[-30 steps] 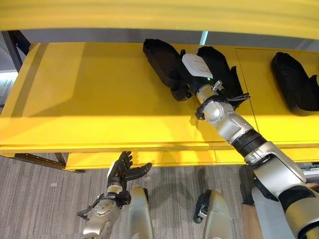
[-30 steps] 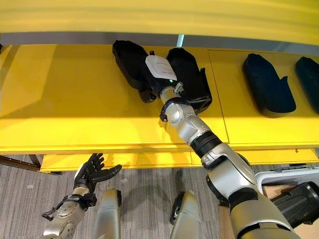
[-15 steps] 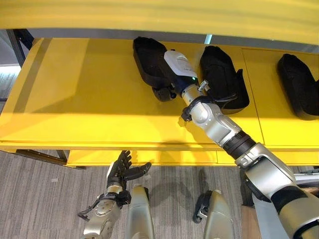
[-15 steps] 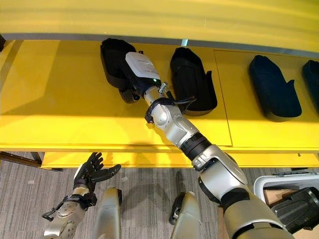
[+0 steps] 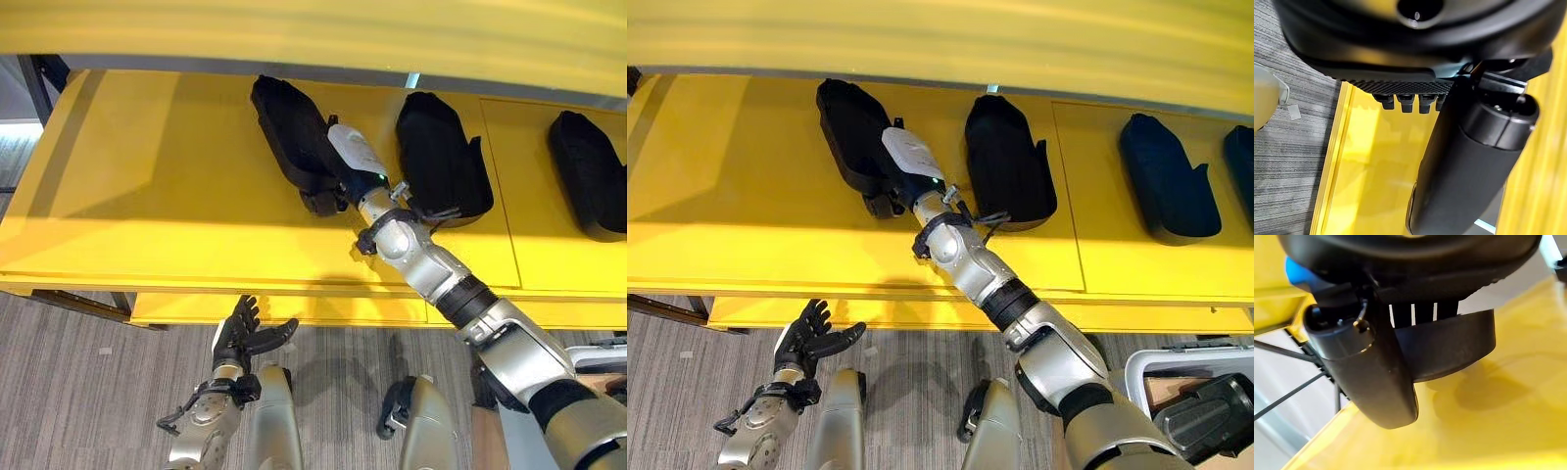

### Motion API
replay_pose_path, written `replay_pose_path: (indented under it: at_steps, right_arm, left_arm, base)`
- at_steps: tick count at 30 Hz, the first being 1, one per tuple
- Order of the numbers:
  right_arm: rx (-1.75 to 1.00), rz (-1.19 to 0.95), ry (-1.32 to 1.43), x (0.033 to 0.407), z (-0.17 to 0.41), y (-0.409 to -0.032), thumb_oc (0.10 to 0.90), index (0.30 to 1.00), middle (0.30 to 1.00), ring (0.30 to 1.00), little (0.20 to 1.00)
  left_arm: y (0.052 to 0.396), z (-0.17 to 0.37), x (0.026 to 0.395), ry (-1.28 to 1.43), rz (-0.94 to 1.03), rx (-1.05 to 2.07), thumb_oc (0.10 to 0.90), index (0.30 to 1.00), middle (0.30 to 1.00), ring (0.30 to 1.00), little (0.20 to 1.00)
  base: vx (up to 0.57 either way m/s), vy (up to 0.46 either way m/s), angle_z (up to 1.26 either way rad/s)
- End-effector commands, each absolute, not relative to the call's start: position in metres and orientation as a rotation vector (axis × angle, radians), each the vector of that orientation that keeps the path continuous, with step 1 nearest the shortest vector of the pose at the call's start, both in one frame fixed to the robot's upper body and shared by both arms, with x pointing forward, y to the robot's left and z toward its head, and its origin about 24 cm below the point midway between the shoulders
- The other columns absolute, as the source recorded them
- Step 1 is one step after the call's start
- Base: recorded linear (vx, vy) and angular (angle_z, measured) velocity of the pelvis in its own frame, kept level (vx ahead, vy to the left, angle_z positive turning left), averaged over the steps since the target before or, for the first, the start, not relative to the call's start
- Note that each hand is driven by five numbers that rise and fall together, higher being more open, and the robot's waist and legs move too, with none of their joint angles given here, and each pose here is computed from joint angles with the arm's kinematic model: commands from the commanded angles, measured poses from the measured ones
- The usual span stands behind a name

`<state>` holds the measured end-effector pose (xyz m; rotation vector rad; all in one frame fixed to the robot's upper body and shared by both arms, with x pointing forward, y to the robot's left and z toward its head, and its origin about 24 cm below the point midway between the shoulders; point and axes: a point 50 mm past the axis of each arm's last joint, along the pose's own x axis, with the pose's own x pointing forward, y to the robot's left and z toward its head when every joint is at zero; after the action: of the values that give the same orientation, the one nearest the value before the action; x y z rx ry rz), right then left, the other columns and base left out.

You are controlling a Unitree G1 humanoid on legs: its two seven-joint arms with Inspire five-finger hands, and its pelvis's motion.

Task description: Move parts from the plastic box to the shelf.

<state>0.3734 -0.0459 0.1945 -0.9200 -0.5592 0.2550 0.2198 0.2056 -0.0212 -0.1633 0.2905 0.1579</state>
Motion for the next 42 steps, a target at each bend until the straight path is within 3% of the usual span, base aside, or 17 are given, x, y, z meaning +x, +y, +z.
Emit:
replay_pose_path:
  at_steps: [1,14,31,42]
  right_arm:
    - [-0.818,0.215,-0.757,0.363,0.243,-0.037,0.4,0.3,0.3,0.3,0.3]
    - [-0.769,0.173,-0.694,0.363,0.223,-0.051,0.4,0.3,0.3,0.3,0.3]
    - [-0.738,0.359,-0.765,0.345,0.228,-0.005,0.4,0.3,0.3,0.3,0.3]
    - [-0.772,0.422,-0.7,0.345,0.207,0.002,0.4,0.3,0.3,0.3,0.3]
  left_arm:
    - [0.203,0.013,0.235,0.092,0.127,-0.183,0.9,1.0,1.0,1.0,1.0]
    - [0.204,0.011,0.233,0.099,0.148,-0.184,0.9,1.0,1.0,1.0,1.0]
    - [0.203,0.013,0.235,0.092,0.154,-0.189,0.9,1.0,1.0,1.0,1.0]
    - [0.203,0.01,0.234,0.102,0.16,-0.191,0.9,1.0,1.0,1.0,1.0]
  base:
    - [0.0,0.0,0.0]
    - [0.0,0.0,0.0]
    - [0.0,0.0,0.0]
    - [0.0,0.0,0.0]
